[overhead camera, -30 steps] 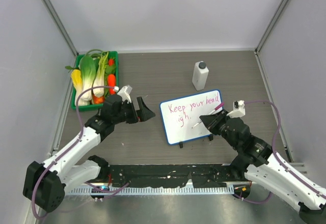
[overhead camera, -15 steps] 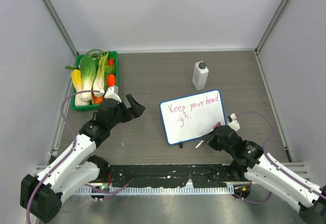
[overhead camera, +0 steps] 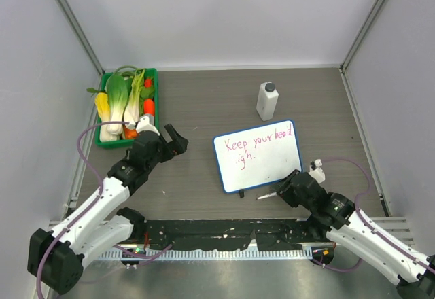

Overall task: Write a sentence on the whiteboard
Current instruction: Put down the whiteboard marker at the center of the board, then reset both arms

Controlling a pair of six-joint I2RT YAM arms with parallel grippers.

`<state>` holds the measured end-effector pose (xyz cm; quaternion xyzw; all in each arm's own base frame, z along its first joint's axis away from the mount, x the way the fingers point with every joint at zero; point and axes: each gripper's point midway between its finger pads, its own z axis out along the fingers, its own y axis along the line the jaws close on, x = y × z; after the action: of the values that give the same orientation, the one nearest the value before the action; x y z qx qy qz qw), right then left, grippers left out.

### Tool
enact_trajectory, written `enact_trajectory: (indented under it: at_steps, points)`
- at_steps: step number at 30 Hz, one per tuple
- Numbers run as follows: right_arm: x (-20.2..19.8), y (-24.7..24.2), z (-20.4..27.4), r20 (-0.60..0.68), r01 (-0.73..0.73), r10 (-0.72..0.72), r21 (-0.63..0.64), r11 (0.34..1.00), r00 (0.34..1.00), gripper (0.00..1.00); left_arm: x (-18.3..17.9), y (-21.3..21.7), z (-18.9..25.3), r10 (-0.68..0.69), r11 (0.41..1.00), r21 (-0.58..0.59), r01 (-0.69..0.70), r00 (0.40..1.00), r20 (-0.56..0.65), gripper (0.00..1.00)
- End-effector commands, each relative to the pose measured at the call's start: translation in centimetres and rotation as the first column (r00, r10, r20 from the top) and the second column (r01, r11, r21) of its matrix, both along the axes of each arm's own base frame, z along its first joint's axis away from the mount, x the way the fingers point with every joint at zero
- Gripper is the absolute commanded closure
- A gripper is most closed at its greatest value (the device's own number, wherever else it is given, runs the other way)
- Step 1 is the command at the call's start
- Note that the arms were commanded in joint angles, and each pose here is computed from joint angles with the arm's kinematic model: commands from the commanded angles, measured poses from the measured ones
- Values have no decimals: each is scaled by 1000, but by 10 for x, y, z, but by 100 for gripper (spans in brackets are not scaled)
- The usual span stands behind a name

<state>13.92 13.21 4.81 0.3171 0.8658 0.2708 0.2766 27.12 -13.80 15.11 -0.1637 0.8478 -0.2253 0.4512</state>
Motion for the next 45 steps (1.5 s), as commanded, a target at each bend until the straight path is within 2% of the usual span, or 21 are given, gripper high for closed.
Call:
enact_trajectory:
  at_steps: [1,12,18,27,36,43,45]
  points:
    - [7,-10,11,19,77,-77,-8,997,997,50,14,5,13,47,999,15,-48,997,62,0]
    - [21,-21,41,109,122,-115,-53,991,987,22,28,4,17,46,998,48,-51,994,99,0]
    - [32,-25,66,175,116,-95,-111,987,980,20,35,3,15,45,996,73,-52,994,101,0]
    - [55,-27,106,244,98,-29,-276,956,969,19,48,-1,22,36,995,91,-48,992,123,0]
    - [89,-28,151,312,108,53,-475,873,949,18,61,5,16,64,984,158,-84,990,126,0]
    - [112,-14,156,295,61,139,-578,814,946,18,67,6,23,84,979,173,-106,988,130,0]
    - [117,-9,151,271,39,155,-597,802,950,15,68,5,23,77,980,171,-99,988,133,0]
